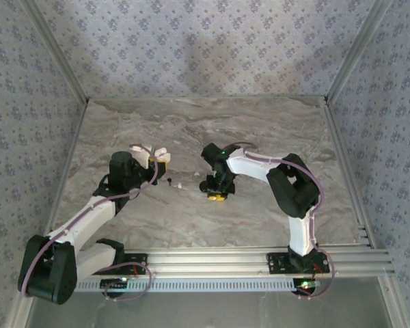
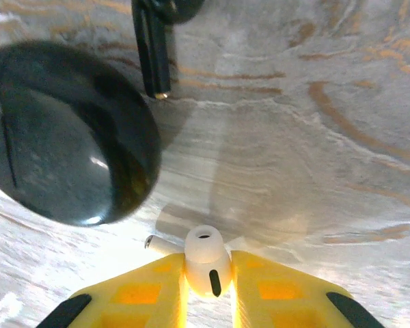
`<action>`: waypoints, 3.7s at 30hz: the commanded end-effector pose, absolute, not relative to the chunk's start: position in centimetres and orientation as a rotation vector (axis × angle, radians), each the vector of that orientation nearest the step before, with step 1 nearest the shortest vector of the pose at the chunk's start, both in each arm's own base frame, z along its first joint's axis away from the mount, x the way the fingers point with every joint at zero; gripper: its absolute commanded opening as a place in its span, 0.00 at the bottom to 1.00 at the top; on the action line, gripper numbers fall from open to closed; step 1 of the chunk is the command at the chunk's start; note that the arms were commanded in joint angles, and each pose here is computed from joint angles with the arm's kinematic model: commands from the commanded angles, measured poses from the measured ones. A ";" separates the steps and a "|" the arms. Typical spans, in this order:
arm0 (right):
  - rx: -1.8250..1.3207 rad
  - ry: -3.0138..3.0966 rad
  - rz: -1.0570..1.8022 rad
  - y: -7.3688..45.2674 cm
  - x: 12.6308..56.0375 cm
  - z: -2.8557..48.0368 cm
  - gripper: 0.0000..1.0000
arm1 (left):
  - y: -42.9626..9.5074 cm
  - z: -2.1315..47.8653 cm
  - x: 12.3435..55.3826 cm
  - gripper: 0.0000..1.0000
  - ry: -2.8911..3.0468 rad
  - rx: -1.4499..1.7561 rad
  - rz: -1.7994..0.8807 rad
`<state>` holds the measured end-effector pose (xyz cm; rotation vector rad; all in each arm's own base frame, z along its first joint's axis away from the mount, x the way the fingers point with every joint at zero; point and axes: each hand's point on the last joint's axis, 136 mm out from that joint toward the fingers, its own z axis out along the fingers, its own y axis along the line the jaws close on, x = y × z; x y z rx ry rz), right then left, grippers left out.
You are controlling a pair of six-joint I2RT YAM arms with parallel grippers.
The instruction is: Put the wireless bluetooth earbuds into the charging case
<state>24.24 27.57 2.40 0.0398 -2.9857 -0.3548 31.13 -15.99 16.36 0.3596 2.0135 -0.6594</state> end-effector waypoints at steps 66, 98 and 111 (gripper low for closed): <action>-0.593 -2.929 -0.270 20.4 23.8 2.2 0.41 | -17.5 18.4 31.3 0.16 1.984 0.467 -0.722; -0.503 -3.043 -0.233 20.0 24.9 2.5 0.24 | -18.1 18.0 31.0 0.16 1.978 0.487 -0.760; -0.039 -3.546 -0.431 20.0 29.2 12.4 0.25 | -26.7 16.9 27.0 0.15 1.781 0.875 -0.932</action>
